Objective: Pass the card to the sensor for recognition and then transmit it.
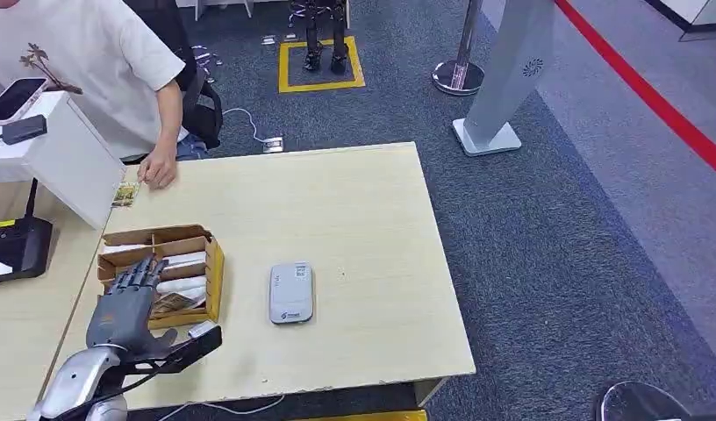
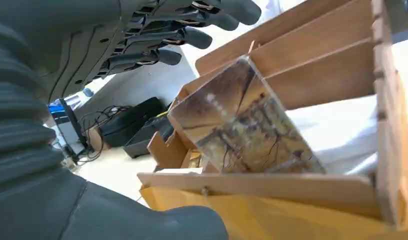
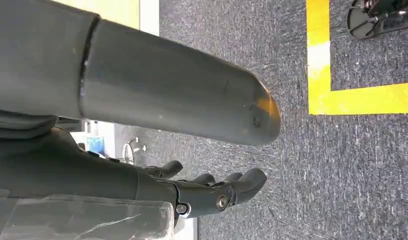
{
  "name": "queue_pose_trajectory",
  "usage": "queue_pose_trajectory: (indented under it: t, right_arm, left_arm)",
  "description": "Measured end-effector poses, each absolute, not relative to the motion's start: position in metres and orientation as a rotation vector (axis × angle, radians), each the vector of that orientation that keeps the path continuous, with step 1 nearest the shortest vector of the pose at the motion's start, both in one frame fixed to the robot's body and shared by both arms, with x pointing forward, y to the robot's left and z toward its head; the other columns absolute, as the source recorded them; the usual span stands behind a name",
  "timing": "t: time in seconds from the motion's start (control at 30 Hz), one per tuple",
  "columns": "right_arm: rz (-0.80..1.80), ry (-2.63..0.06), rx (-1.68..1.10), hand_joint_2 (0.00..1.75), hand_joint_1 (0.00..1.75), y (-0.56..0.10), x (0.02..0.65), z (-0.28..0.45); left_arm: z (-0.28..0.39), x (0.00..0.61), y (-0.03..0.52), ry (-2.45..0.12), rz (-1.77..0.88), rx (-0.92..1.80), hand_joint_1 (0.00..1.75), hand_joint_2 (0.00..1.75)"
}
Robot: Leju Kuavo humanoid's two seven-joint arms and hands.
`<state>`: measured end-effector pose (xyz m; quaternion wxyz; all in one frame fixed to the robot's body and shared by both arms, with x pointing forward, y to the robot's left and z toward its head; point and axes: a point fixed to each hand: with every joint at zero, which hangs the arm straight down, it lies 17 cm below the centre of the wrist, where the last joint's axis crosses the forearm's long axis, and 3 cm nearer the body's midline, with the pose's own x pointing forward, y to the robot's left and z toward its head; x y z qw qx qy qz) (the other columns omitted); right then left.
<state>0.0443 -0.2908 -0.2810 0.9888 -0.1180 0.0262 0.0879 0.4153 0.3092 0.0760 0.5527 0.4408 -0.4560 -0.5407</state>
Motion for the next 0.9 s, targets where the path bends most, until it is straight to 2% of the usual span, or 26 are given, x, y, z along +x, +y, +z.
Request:
queue_pose_trajectory:
  t: [0.03,0.07,0.9]
  right_arm:
    - [0.176,0.053,-0.237,0.00,0.00,-0.2908,0.0443,-0.2810]
    - [0.176,0.052,-0.237,0.00,0.00,-0.2908,0.0444,-0.2810]
    - [0.196,0.050,-0.227,0.00,0.00,-0.2889,0.0445,-0.2811]
  left_arm:
    - [0.0748,0.4143,0.3101,-1.074,-1.278,1.042,0.05,1.75]
    - [0.0740,0.4136,0.3113,-1.071,-1.277,1.042,1.75,1.75]
    - [0.0766,0.4146,0.3056,-1.100,-1.282,1.035,1.75,1.75]
